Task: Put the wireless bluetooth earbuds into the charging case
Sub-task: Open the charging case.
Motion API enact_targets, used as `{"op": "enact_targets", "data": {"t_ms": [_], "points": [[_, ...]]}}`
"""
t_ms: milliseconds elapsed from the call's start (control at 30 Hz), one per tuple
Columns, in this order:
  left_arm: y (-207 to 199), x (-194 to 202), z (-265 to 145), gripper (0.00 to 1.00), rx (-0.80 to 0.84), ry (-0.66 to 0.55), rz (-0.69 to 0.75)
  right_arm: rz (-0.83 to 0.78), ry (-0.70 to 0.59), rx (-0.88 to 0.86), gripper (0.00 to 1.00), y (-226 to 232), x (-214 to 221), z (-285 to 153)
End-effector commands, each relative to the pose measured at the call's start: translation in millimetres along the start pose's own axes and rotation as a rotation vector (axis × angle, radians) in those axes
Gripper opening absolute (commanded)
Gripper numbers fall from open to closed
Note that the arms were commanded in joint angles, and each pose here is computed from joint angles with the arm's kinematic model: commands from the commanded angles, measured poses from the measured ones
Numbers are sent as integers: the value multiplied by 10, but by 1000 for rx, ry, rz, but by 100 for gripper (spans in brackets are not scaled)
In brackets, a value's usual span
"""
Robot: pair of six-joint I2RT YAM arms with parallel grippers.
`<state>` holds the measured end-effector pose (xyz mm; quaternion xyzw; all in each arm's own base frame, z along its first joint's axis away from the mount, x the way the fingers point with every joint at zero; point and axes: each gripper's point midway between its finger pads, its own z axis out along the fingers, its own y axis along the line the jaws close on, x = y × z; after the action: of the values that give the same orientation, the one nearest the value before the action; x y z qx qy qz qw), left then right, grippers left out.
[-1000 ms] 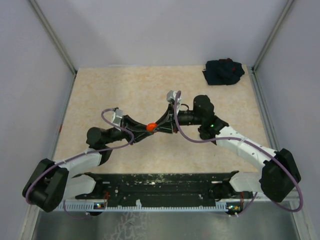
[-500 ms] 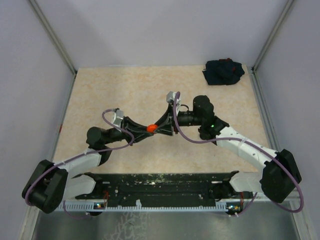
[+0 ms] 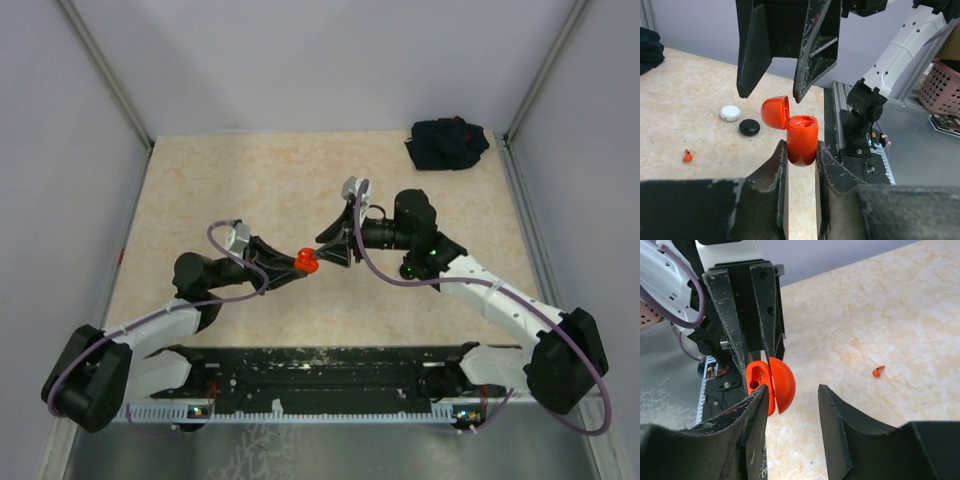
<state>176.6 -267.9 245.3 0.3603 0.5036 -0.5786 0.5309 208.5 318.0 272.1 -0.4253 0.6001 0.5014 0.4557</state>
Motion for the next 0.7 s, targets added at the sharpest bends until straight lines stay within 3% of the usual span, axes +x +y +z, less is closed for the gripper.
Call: {"op": "enact_targets", "data": {"t_ms": [0, 333, 667], "points": [[-74, -63, 18, 0, 38, -2, 39, -60, -38, 41, 45, -32, -194, -71], [131, 69, -43, 0, -76, -3, 60, -50, -5, 84, 47, -103, -161, -89], [505, 286, -299, 0, -326, -25, 144, 86, 237, 526, 48, -940, 346, -272]]}}
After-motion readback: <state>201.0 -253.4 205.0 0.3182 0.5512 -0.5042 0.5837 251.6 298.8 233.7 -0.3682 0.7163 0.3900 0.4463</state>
